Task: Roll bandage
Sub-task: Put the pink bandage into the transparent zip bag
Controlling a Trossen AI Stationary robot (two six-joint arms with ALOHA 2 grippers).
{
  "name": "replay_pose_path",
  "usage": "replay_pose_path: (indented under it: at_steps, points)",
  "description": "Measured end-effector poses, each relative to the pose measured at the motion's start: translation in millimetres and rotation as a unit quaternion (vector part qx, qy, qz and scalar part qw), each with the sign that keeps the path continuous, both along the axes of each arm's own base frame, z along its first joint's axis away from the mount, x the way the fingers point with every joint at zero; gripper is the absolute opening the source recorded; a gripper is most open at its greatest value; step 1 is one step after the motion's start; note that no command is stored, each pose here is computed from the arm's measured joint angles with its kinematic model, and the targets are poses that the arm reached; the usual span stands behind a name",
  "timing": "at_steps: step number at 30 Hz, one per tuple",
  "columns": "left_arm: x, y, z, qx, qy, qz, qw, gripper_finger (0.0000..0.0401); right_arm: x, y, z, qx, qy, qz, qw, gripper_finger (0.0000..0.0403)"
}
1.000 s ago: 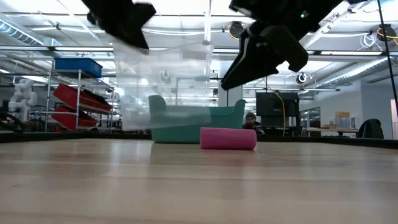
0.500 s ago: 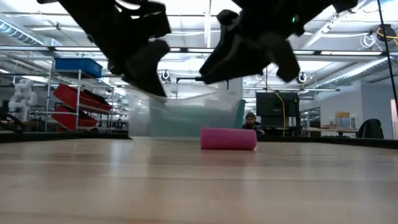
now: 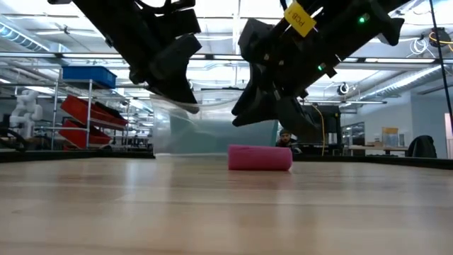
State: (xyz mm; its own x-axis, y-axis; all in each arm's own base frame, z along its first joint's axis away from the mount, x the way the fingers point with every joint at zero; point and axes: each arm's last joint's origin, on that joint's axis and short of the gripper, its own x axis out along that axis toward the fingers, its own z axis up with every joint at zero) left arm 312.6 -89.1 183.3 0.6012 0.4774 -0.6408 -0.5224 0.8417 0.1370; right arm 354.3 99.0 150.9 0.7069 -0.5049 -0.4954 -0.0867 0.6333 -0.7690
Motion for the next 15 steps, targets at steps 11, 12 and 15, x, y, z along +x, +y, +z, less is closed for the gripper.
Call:
replay_pose_path:
  at_steps: [11,12,15]
  points:
    - [-7,14,-15,0.005,0.021,0.021,1.000,0.0000,-2,23,12,0.014,-0.018,0.028,0.999,0.0070]
    - [-7,14,-15,0.003,0.020,0.020,1.000,0.0000,-2,23,12,0.013,-0.017,0.027,0.999,0.0072]
    - [-4,13,-14,-0.005,0.009,0.013,1.000,0.0000,1,16,12,0.013,-0.019,0.016,1.000,0.0083]
